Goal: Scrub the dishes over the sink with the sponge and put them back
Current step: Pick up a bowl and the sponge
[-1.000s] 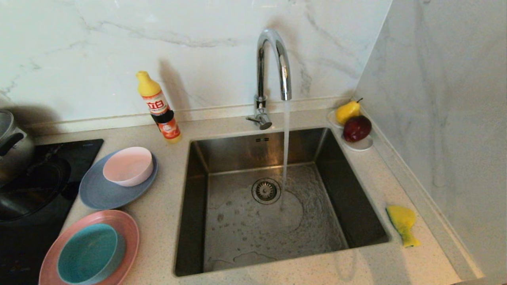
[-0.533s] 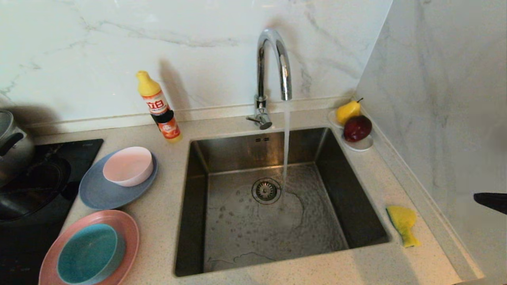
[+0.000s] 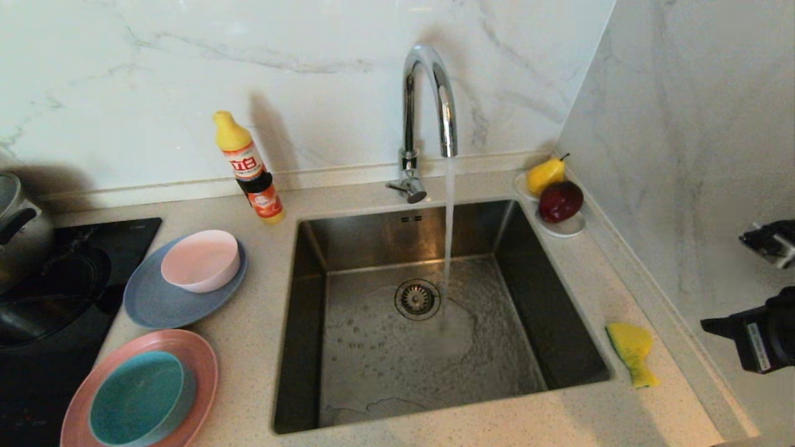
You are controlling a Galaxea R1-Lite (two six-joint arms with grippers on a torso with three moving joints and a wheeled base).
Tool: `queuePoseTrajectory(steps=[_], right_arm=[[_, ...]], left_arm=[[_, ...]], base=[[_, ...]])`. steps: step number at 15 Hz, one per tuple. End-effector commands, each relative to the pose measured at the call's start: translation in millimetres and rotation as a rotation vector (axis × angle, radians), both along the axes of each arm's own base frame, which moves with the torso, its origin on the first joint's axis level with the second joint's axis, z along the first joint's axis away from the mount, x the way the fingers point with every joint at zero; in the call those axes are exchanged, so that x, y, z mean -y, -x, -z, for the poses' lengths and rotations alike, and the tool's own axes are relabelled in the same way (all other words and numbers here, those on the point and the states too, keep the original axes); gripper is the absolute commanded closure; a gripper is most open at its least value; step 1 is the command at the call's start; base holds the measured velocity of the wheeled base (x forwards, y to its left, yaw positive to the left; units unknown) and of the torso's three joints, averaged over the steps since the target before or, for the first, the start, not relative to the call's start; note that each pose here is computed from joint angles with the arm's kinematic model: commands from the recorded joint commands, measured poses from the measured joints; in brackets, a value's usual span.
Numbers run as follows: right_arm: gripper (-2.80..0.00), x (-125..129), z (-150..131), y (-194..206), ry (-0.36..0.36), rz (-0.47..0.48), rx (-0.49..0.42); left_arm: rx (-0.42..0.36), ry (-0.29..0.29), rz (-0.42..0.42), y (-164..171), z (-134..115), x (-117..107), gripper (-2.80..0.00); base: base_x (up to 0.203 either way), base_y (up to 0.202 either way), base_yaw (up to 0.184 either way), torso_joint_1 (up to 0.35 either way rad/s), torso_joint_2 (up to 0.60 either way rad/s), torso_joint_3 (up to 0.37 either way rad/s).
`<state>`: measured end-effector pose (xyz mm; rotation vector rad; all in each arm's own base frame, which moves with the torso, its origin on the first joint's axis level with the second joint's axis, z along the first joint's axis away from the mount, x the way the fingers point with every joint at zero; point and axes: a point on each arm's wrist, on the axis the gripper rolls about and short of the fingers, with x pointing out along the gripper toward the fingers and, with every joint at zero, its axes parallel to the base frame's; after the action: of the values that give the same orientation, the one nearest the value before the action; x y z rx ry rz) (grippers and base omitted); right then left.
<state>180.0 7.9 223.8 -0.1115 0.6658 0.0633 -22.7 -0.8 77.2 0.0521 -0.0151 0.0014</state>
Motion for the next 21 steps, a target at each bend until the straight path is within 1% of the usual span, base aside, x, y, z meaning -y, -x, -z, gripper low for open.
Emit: queuePoseTrajectory(steps=[1,2,3,6,8,14,17,21], right_arm=[[0.00,-3.0,19.2,-17.6,-0.024,0.031,-0.101],[0.00,-4.1,24.1,-20.7,-0.033,0.039,-0.124],[-2.80,-6.7,28.5,-21.4,-0.034,0.031,-0.144],[-2.80,-7.1,40.5,-17.0,-0.032,0.030,-0.189],[-2.80,-7.1,51.2,-15.7,-0.046,0.046,-0.231],[-2.80,-8.4,72.5,-29.6,-0.075,0.080,-0.329],[-2.80,-9.5,82.8,-45.4,-0.077,0.082,-0.284],[-2.80,-10.2,95.6,-60.1,-0.079,0.080,-0.275]], left_arm=[[-0.015,0.000,0.000,-1.2,3.7,0.0,0.00],[-0.015,0.000,0.000,-1.2,3.7,0.0,0.00],[-0.015,0.000,-0.001,-1.2,3.7,0.0,0.00],[-0.015,0.000,-0.001,-1.2,3.7,0.0,0.00],[-0.015,0.000,0.001,-1.2,3.7,0.0,0.00],[-0.015,0.000,0.001,-1.2,3.7,0.0,0.00],[-0.015,0.000,-0.001,-1.2,3.7,0.0,0.00],[-0.015,0.000,0.001,-1.2,3.7,0.0,0.00]], base=[[0.000,0.000,0.000,0.000,0.00,0.000],[0.000,0.000,0.000,0.000,0.00,0.000],[0.000,0.000,0.000,0.000,0.00,0.000],[0.000,0.000,0.000,0.000,0.00,0.000],[0.000,0.000,0.000,0.000,0.00,0.000],[0.000,0.000,0.000,0.000,0.00,0.000],[0.000,0.000,0.000,0.000,0.00,0.000],[0.000,0.000,0.000,0.000,0.00,0.000]])
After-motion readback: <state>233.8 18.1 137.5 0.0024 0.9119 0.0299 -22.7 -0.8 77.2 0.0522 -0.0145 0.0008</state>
